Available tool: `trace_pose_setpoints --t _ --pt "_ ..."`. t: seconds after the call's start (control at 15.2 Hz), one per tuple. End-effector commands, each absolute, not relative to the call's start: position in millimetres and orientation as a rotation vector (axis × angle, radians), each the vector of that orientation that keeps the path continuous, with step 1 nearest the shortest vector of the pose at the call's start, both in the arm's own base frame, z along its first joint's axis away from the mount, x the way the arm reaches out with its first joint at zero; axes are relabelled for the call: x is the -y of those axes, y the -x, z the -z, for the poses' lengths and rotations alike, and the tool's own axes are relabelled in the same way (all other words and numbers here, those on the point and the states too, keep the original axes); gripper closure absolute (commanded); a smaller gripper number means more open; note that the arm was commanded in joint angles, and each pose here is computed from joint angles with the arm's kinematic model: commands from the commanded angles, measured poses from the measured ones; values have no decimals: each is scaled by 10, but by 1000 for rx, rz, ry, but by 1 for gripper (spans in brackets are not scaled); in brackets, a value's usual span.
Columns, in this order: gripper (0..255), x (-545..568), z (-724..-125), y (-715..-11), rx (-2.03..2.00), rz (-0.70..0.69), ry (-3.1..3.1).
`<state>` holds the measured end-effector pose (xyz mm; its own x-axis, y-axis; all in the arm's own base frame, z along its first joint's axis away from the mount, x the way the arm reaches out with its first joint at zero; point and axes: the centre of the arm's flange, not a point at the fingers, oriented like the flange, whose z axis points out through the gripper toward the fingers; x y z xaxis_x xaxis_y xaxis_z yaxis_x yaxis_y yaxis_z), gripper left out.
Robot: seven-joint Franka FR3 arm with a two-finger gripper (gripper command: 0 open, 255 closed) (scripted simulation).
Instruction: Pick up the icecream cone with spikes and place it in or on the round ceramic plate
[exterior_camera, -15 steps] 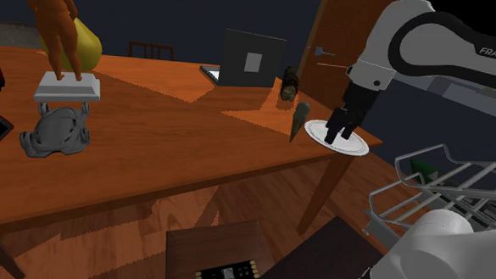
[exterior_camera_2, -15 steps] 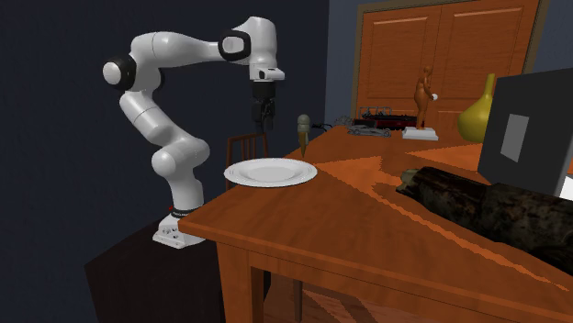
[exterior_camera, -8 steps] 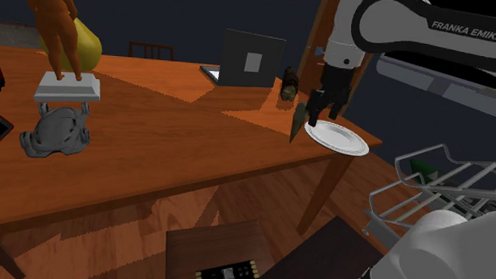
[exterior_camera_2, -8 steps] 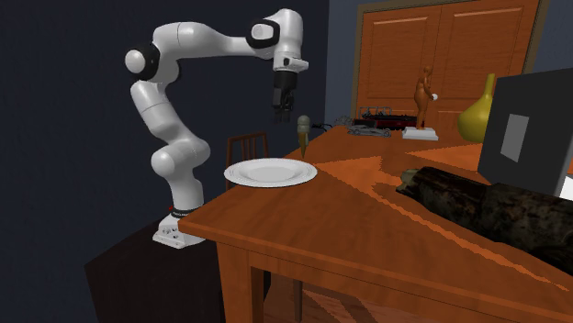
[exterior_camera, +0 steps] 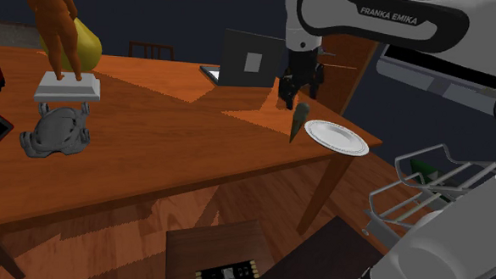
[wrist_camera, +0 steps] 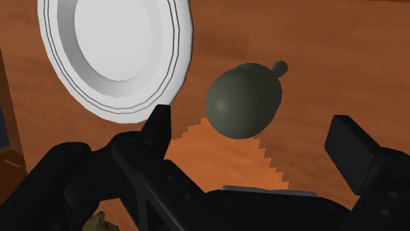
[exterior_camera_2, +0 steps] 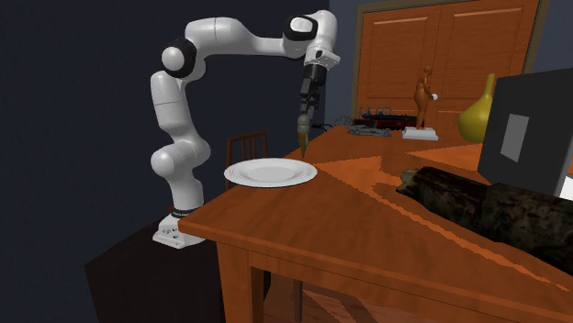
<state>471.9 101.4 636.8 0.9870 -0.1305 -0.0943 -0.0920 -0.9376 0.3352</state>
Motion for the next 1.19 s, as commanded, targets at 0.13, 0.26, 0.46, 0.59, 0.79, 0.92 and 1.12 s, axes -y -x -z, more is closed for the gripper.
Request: trace_pose_setpoints --t 0.13,0.26,0.46,0.59,0.79,0.92,1.12 --pt "0 -964 -6179 -4724 165 166 -2788" --pt "0 -930 -6080 -4710 165 166 -2788" --pt "0 -920 -6052 -4706 165 166 -2788" --pt "0 -920 -6052 -4706 165 166 -2788" --pt "0 -920 -6052 -4706 165 166 -2788" --pt "255 -920 -6052 -4706 165 166 -2788" --pt "255 -920 -6052 -4706 165 166 -2788"
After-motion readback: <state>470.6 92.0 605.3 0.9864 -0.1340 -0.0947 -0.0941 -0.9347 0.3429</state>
